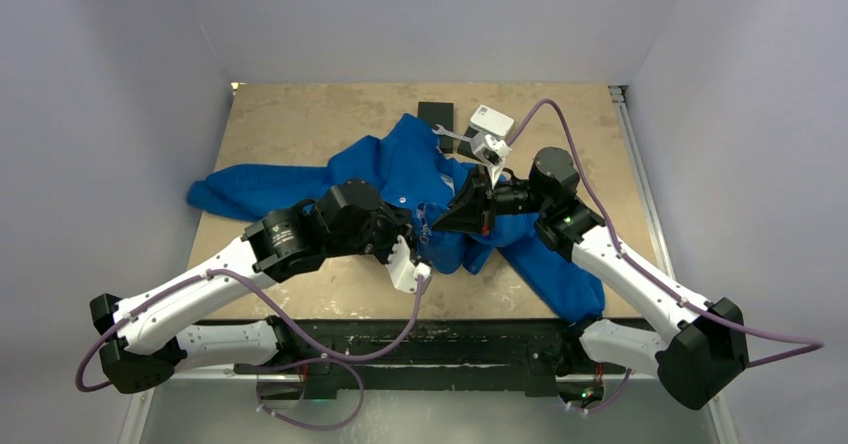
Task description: Zip up the jacket
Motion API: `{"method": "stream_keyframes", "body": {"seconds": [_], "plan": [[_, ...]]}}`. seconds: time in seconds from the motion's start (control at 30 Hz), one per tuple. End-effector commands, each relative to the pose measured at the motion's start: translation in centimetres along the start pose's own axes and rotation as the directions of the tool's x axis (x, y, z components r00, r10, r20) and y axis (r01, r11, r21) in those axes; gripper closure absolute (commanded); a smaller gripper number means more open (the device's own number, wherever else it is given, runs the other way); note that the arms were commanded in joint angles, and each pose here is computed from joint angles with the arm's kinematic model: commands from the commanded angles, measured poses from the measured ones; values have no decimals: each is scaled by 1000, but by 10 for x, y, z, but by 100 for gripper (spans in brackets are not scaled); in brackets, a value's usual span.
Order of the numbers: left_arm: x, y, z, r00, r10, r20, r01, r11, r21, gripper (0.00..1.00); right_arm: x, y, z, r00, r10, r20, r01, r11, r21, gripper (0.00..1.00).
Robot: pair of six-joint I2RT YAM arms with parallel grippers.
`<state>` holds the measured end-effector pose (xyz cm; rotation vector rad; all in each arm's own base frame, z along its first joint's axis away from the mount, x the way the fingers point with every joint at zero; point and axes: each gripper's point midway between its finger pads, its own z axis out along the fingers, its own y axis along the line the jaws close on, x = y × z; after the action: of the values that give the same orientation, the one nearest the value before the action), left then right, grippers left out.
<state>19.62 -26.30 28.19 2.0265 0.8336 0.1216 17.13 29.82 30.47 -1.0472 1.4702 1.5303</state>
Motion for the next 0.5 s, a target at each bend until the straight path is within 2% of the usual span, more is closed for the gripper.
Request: {"method": "stream_keyframes", "body": {"seconds": [0.0,0.47], "plan": [[-6,16,-7,1000,21,19,-20,998,-65,100,-29,7,0,996,-74,54,74,997,0,100],[-6,20,-9,1000,25,18,-23,996,-83,100,-30,-2,3,996,-65,56,64,998,27,100]]}}
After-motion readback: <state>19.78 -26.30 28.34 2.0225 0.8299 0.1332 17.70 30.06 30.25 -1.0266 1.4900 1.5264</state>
